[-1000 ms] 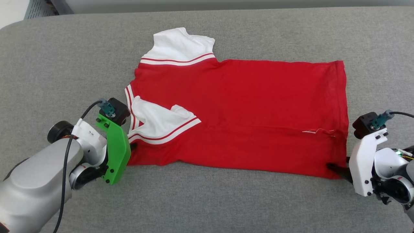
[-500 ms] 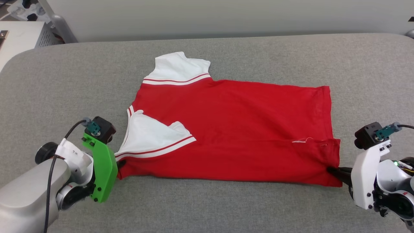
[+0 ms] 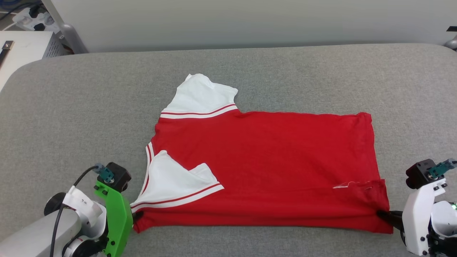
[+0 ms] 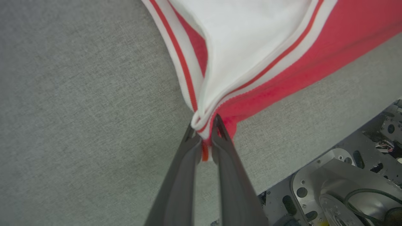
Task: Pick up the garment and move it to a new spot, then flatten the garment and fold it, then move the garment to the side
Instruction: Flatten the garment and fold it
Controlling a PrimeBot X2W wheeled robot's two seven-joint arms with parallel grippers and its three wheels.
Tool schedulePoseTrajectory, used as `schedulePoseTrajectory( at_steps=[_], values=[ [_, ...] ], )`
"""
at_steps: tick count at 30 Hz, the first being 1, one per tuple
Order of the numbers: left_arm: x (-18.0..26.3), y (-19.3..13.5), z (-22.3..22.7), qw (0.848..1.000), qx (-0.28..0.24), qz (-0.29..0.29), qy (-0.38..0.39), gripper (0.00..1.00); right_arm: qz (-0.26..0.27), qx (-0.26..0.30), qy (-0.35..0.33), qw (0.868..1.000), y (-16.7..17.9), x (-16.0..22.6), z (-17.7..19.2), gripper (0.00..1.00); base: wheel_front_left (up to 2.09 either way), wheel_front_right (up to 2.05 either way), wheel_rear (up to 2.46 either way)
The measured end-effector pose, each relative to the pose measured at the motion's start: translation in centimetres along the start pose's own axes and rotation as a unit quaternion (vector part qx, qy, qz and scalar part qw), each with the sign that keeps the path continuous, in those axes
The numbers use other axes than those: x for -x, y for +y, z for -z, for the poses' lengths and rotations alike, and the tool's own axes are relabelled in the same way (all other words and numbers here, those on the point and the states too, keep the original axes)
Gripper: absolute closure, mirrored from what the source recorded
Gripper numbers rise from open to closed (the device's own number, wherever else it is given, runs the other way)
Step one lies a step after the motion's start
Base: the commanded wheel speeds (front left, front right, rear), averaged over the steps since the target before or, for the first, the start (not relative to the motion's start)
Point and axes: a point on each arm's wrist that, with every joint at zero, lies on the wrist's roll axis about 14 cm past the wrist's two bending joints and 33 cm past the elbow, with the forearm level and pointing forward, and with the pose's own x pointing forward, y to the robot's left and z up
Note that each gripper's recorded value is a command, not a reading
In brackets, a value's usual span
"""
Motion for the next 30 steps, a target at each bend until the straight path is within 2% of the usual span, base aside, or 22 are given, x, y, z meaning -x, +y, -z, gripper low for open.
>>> schedulePoseTrajectory(
  at_steps=[10, 11, 12, 13, 17, 21, 24, 30],
  values=[
    [-2.1, 0.5, 1.7, 1.0, 0.02, -0.009, 0.02, 1.0, 0.016, -0.014, 0.026, 0.999, -0.6, -3.1, 2.7, 1.0, 0.0, 0.0, 0.0],
    [-2.2, 0.5, 1.5, 1.0, 0.023, -0.01, 0.014, 0.81, 0.019, -0.012, 0.021, 1.0, -0.7, -3.2, 2.7, 0.93, 0.0, 0.0, 0.0],
    [-2.1, 0.7, 1.4, 1.0, 0.026, -0.012, 0.009, 0.05, 0.02, -0.011, 0.015, 1.0, -0.7, -3.3, 2.6, 0.74, 0.0, 0.0, 0.0],
    [-2.0, 0.9, 1.1, 0.999, 0.029, -0.016, 0.001, 0.0, 0.02, -0.014, 0.005, 1.0, -0.7, -3.3, 2.4, 0.0, 0.0, 0.0, 0.0],
    [-1.2, 1.5, -0.1, 0.998, 0.039, -0.026, -0.032, 0.0, 0.03, -0.007, -0.055, 0.998, -1.0, -2.7, 0.5, 0.0, 0.0, 0.0, 0.0],
    [0.7, 2.9, -2.7, 0.993, 0.049, -0.044, -0.097, 0.0, 0.051, 0.007, -0.158, 0.986, -1.5, -0.9, -3.3, 0.0, 0.0, 0.0, 0.0],
    [2.1, 3.9, -4.6, 0.987, 0.043, -0.061, -0.141, 0.0, 0.065, 0.023, -0.243, 0.968, -1.4, 0.9, -6.4, 0.0, 0.0, 0.0, 0.0],
    [3.6, 5.6, -10.7, 0.97, 0.001, -0.095, -0.224, 0.0, 0.086, 0.059, -0.385, 0.917, -0.1, 4.2, -11.1, 0.0, 0.0, 0.0, 0.0]
  ],
)
